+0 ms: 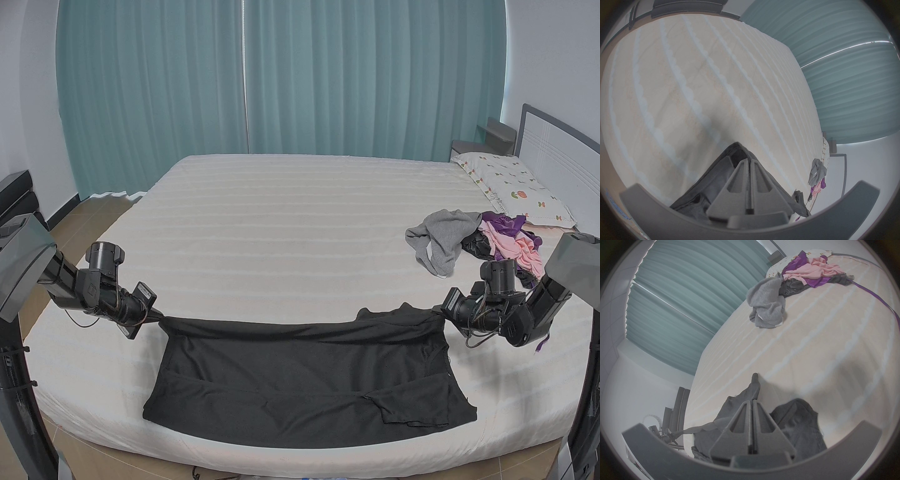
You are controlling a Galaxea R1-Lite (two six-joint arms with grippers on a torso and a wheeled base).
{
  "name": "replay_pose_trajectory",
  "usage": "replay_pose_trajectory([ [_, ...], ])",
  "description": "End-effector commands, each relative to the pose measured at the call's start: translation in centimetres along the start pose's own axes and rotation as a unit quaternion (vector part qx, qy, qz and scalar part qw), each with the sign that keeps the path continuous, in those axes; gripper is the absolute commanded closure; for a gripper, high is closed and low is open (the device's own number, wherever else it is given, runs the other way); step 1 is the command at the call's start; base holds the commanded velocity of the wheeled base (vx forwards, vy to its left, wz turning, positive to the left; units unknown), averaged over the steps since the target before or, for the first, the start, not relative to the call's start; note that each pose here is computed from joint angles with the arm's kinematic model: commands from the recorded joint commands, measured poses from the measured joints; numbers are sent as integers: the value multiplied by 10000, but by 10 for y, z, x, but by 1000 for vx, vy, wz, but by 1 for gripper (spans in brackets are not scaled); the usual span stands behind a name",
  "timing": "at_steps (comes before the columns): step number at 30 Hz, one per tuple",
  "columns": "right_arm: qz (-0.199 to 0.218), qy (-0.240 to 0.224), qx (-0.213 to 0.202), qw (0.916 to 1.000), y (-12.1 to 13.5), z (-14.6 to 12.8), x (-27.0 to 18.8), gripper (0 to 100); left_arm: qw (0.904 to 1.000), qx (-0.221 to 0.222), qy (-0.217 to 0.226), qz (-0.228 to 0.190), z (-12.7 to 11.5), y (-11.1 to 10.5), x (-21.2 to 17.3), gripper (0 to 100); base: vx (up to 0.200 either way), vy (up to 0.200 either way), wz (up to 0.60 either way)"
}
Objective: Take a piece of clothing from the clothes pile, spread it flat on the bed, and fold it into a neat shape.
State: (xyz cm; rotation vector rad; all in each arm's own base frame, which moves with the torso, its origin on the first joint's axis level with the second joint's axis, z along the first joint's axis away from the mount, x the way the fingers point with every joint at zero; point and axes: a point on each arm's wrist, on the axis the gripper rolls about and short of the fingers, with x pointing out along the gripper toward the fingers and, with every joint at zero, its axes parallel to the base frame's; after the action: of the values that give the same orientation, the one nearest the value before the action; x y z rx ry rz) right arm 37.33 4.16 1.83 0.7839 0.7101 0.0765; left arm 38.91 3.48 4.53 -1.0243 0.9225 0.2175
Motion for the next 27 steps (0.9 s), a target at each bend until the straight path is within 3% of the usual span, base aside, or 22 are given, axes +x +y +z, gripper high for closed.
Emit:
replay_pose_trajectory([
  [1, 61, 18, 33, 10000, -6, -8, -24, 100, 9999, -27, 108, -35, -11, 4, -20, 100, 0, 0, 0],
  [11, 144, 205, 97, 9996, -33, -32, -37, 100, 9989, -71, 433, 178, -27, 25, -27, 100, 0, 0, 0],
  [19, 30, 585, -160, 9982, -46, -52, -50, 100, 9948, 514, 850, 227, -47, 45, -42, 100, 0, 0, 0],
  [25, -1, 508, -229, 9984, -49, -49, -57, 100, 9961, 479, 720, 168, -42, 45, -52, 100, 0, 0, 0],
  [27, 55, 283, -212, 9994, -52, -41, -59, 100, 9972, 420, 607, 118, -37, 45, -56, 100, 0, 0, 0],
])
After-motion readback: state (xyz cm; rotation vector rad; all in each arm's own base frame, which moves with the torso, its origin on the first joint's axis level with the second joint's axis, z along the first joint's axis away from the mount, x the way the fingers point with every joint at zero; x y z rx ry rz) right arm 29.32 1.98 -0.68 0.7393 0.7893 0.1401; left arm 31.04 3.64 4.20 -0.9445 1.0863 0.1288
